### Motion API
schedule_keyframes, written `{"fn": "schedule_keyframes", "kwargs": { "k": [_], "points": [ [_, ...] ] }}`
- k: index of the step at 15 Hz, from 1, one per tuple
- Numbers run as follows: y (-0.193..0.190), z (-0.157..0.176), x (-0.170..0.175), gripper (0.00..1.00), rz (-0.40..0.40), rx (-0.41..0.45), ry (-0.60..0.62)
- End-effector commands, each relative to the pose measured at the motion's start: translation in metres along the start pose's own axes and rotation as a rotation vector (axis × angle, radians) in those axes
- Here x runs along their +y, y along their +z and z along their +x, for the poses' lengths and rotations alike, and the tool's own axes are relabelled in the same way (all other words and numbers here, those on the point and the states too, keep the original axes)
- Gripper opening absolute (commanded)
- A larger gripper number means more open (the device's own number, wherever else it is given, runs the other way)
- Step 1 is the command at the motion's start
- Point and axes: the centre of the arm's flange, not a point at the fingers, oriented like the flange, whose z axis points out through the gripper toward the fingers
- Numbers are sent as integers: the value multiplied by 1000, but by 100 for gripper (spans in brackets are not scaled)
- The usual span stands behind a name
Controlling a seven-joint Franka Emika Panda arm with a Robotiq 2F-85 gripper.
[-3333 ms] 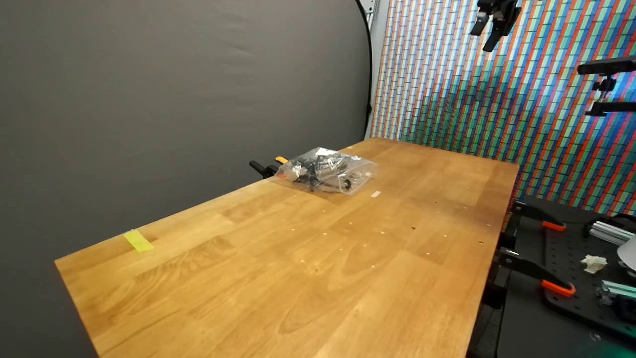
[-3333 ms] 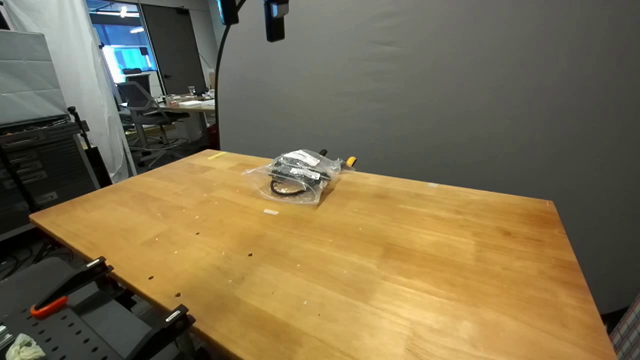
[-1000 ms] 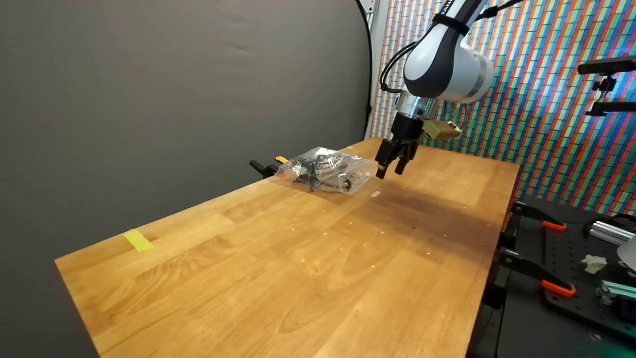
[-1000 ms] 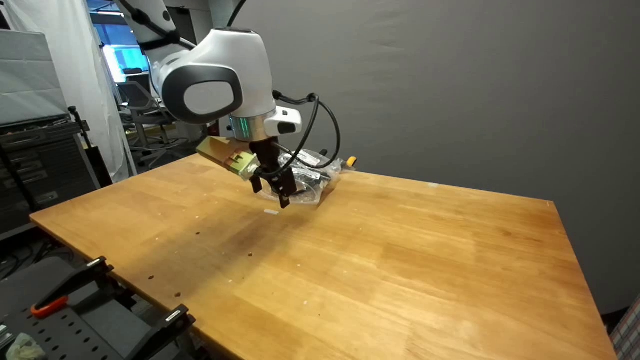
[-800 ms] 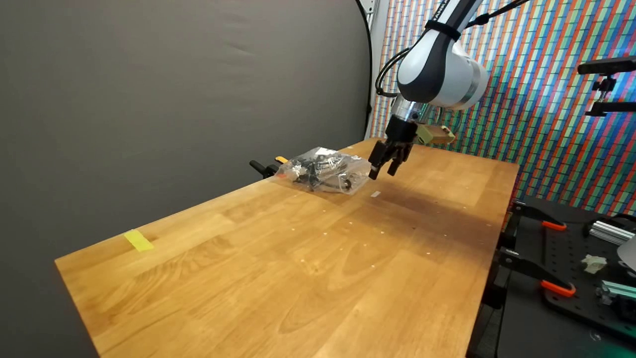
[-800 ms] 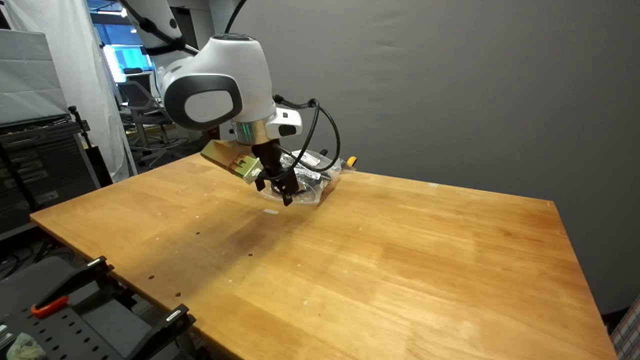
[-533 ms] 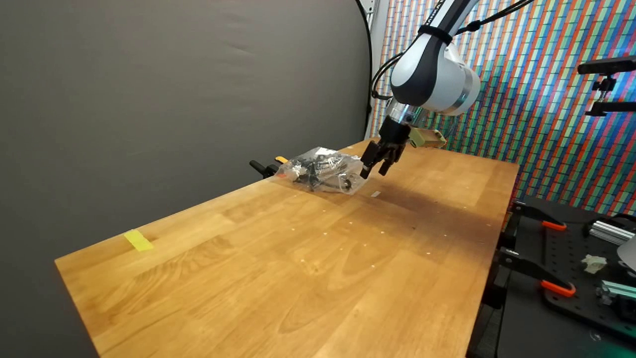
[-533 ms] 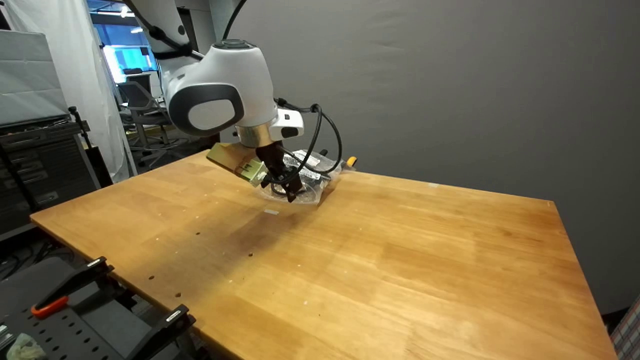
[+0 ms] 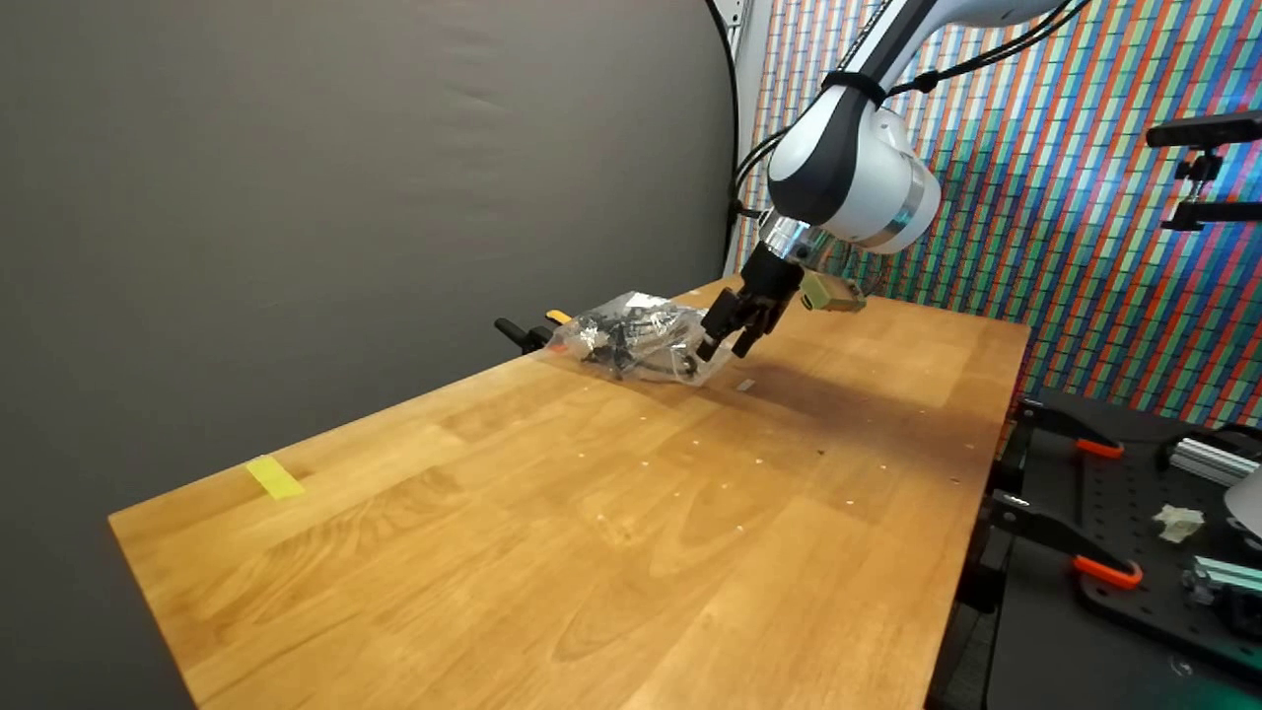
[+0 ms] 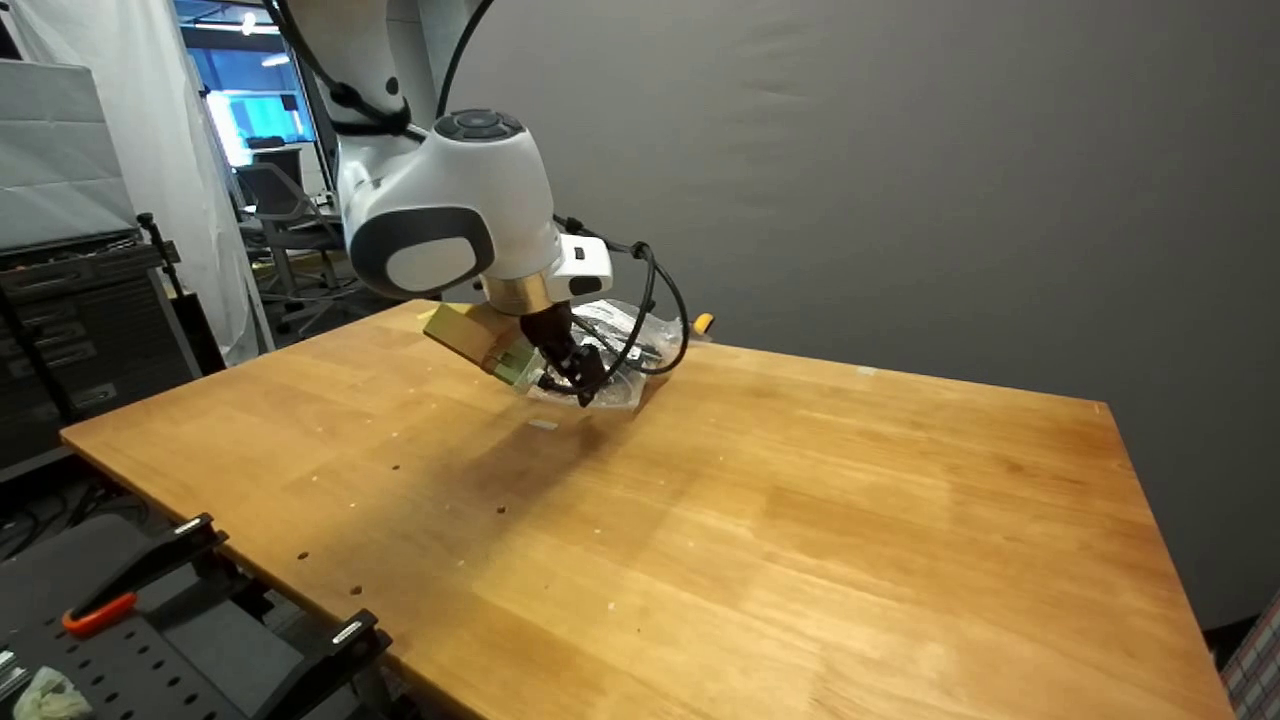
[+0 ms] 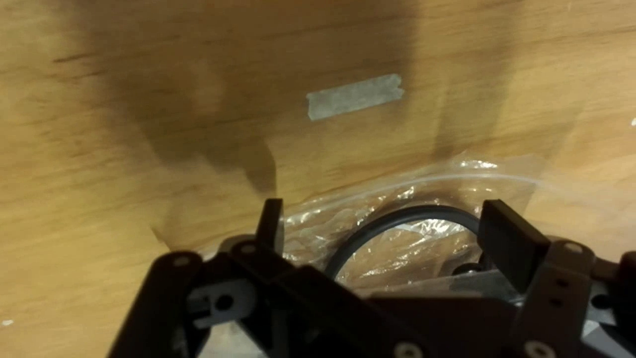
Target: Remove the cable from the plastic
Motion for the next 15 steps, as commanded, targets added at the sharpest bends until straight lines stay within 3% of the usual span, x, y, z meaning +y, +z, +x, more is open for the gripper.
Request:
{"fn": "schedule_keyframes", "kwargs": {
  "k": [1, 8, 15],
  "points": [
    [3, -2, 0, 100, 25, 82, -83],
    [15, -18, -12, 100, 30, 114, -290],
    [20, -30, -8, 100, -26, 162, -516]
  ]
}}
